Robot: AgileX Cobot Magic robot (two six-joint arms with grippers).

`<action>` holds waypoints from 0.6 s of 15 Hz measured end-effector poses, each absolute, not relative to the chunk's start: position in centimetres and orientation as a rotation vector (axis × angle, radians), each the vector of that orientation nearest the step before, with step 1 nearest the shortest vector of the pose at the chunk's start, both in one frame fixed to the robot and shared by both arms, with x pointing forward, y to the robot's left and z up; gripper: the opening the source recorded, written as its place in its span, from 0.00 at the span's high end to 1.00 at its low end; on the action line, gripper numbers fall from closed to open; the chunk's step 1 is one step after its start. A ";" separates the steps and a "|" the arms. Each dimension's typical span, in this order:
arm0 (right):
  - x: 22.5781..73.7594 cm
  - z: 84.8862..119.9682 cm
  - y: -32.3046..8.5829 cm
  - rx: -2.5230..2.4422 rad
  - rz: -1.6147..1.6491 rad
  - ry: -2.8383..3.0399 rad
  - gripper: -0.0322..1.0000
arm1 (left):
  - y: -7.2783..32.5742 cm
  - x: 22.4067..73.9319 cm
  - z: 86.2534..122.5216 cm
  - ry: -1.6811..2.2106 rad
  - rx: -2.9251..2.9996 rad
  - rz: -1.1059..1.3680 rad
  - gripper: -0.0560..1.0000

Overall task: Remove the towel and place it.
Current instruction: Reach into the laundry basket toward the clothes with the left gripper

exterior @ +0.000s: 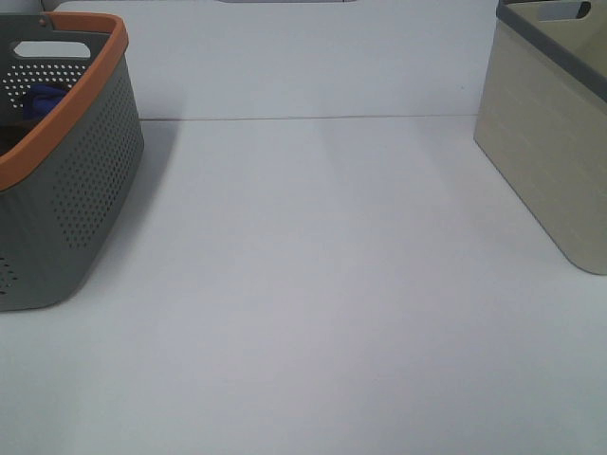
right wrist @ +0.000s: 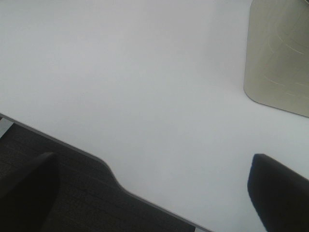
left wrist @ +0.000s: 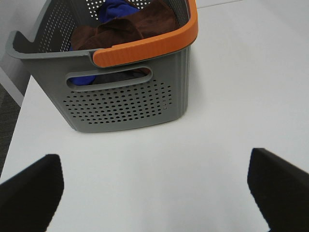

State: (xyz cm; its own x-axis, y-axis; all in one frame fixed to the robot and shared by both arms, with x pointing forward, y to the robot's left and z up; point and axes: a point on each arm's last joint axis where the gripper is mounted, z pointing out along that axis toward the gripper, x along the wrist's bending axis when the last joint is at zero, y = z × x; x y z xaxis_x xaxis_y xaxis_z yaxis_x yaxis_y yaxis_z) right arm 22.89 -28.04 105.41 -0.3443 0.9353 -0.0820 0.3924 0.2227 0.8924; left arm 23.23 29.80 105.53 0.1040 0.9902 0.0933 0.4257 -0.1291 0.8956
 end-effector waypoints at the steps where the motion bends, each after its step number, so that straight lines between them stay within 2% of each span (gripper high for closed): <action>1: 22.9 105.4 -28.0 1.225 1.077 1.855 0.05 | 29.8 23.2 105.5 1.408 1.659 0.987 0.01; 9: 22.9 105.4 -28.0 1.225 1.077 1.855 0.05 | 29.8 23.3 105.6 1.411 1.680 0.974 0.01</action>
State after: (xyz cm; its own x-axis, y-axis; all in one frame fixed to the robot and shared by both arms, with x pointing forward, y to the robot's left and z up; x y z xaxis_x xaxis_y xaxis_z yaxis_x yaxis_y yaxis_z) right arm 22.89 -28.04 105.41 -0.3443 0.9353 -0.0820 0.3924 0.2227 0.8924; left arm 23.28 29.75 105.61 0.1135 0.9888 0.0967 0.4411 -0.1374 0.8869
